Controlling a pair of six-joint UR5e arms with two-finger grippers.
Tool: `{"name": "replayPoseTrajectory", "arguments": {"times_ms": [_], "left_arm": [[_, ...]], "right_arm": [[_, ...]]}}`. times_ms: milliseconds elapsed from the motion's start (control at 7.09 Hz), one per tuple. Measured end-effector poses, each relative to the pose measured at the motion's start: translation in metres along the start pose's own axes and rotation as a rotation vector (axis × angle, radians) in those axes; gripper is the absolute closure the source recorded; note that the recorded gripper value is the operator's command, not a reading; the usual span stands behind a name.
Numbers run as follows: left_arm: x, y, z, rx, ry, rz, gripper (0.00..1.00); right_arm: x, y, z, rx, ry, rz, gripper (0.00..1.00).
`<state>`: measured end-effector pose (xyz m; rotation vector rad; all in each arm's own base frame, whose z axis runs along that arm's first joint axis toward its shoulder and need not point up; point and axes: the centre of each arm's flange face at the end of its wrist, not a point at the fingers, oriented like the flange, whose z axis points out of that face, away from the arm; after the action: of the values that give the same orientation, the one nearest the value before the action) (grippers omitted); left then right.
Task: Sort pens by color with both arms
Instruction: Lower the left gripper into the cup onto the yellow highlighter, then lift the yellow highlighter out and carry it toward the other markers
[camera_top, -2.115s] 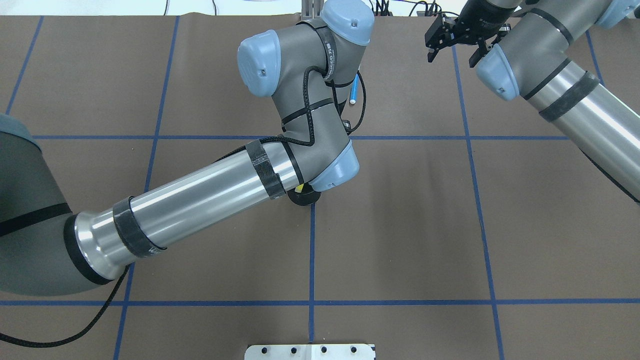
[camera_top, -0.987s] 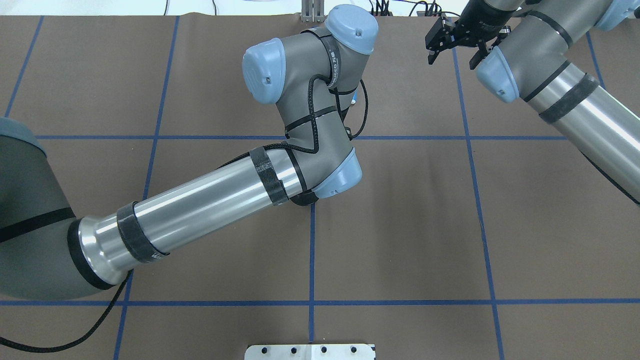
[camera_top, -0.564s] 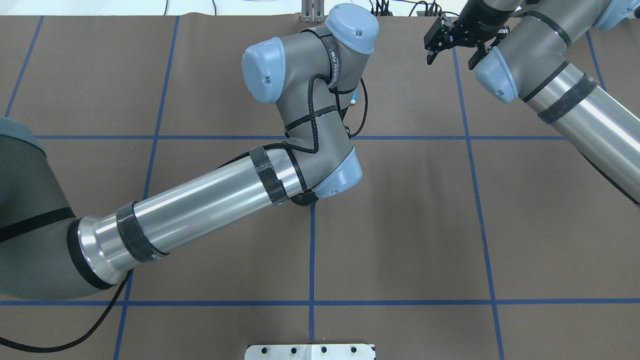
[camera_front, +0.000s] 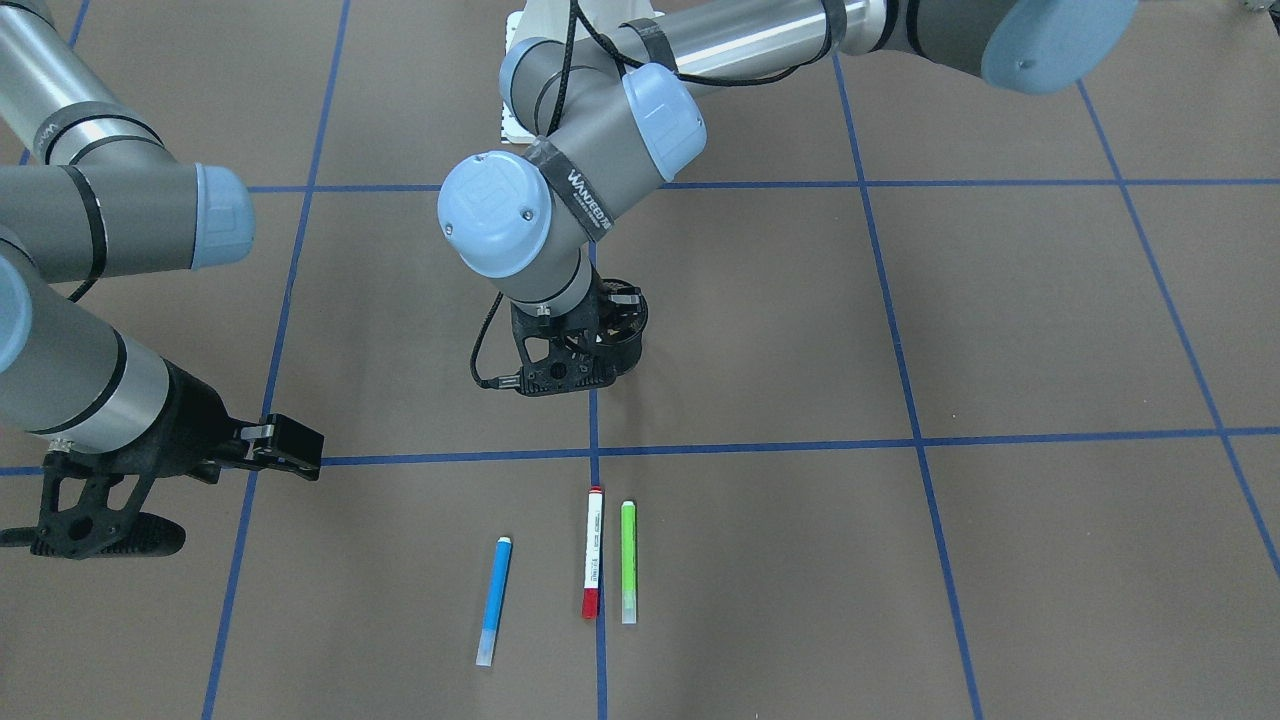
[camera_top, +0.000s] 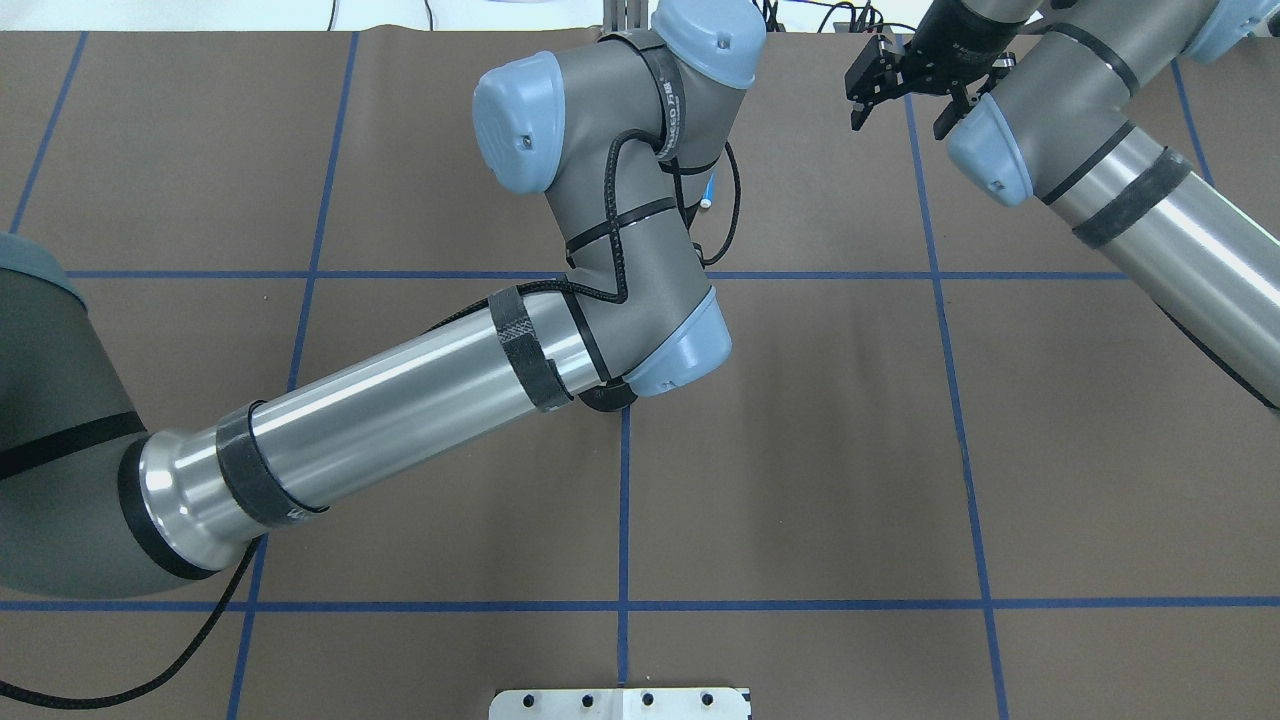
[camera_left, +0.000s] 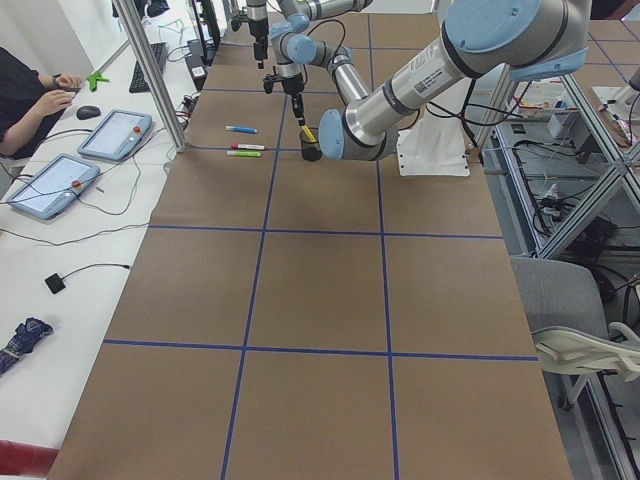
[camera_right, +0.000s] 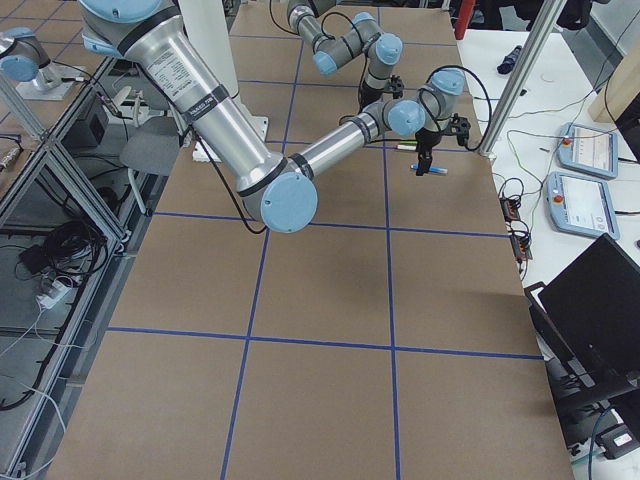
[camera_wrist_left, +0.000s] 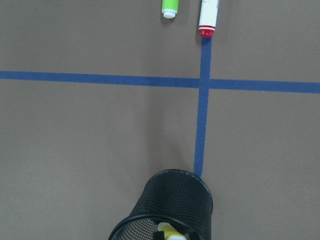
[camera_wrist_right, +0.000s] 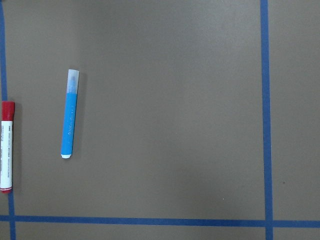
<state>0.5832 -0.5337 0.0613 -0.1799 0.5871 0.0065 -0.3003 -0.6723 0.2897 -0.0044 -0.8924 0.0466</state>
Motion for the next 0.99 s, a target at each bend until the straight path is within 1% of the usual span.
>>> {"name": "replayPoseTrajectory", "arguments": {"times_ms": [141,282,423,564,705,846,987], "left_arm": [[-0.006,0.011,-0.018,0.003,0.001,-0.003,1.0],[-0.015,0.022,-0.041,0.019,0.022,0.001,1.0],[-0.029,0.033,-0.068,0.051,0.063,0.011,1.0],[-0.05,0.04,-0.1,0.098,0.116,0.019,1.0],[-0.079,0.043,-0.137,0.161,0.175,0.017,1.0],[-0.11,0.045,-0.172,0.236,0.224,0.008,1.0],[-0.134,0.047,-0.196,0.329,0.252,-0.004,1.0]], "right_arm": [[0.0,0.0,0.0,0.0,0.0,-0.001,0.01],[-0.001,0.0,-0.001,0.001,-0.001,-0.001,0.01],[-0.001,0.0,-0.001,0.001,-0.002,-0.002,0.01],[-0.002,0.0,-0.002,0.003,-0.003,-0.003,0.01],[-0.002,0.0,-0.003,0.004,-0.003,-0.003,0.01],[-0.002,0.0,-0.003,0.005,-0.003,-0.004,0.01],[-0.002,0.0,-0.004,0.007,-0.003,-0.003,0.01]]}}
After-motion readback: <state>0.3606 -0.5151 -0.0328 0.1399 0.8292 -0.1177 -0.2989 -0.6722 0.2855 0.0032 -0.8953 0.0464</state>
